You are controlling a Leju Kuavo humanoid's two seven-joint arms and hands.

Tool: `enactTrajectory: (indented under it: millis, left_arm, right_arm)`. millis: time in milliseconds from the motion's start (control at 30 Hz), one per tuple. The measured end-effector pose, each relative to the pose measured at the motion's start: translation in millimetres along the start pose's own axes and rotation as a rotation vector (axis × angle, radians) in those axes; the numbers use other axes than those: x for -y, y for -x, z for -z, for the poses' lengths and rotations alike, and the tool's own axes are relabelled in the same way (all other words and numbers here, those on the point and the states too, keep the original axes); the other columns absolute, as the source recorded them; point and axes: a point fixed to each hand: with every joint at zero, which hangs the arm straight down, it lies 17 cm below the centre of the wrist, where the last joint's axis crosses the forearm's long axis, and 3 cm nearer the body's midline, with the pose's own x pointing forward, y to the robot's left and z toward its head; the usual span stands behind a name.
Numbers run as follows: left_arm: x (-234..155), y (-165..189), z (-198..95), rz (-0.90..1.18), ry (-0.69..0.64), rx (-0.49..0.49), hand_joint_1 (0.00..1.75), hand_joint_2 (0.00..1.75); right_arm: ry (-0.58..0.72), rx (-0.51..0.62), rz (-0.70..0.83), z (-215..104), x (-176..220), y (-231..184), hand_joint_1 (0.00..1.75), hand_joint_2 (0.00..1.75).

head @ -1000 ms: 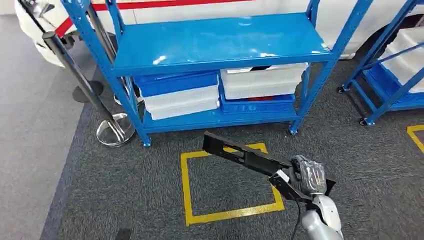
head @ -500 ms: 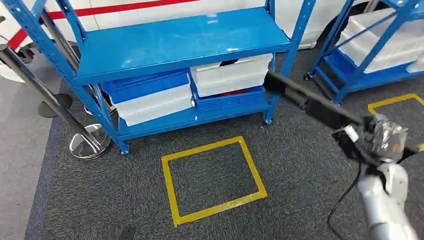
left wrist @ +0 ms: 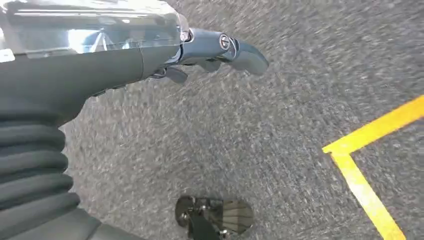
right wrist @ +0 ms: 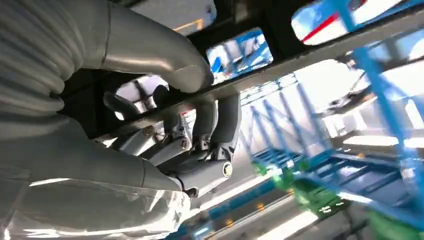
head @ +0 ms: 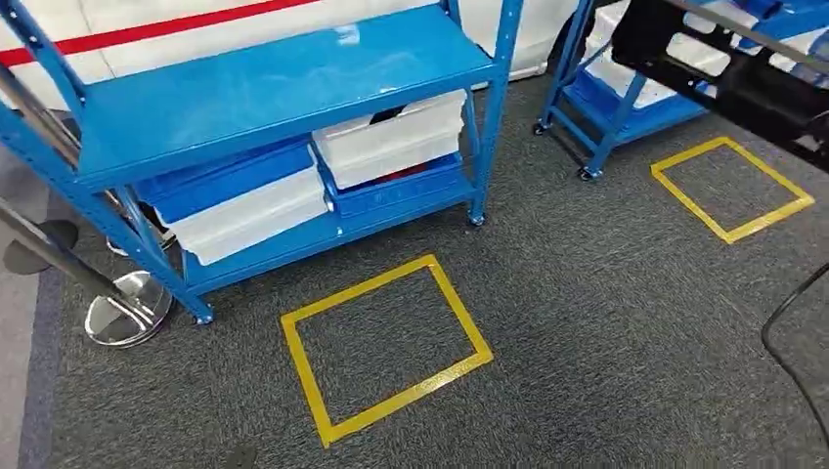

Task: Take the parts from the cabinet and place them on the table.

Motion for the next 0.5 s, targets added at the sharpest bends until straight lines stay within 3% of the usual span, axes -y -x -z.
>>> enactTrajectory:
  millis: [167,500]
  left_arm:
    - [-1.3,-0.7,0.7,0.011,-0.010,-0.004,0.00,1.75]
    - [-2.2,1.7,0.3,0.033,-0.010,-0.004,0.00,1.75]
  right_arm:
    - [-0.015,0.042,-0.037,-2.4,-6.1,-12.3,1.75,1.75]
    - [-0.096,0.068,-0.068,-53.2,-56.0,-17.9,1.75,1.75]
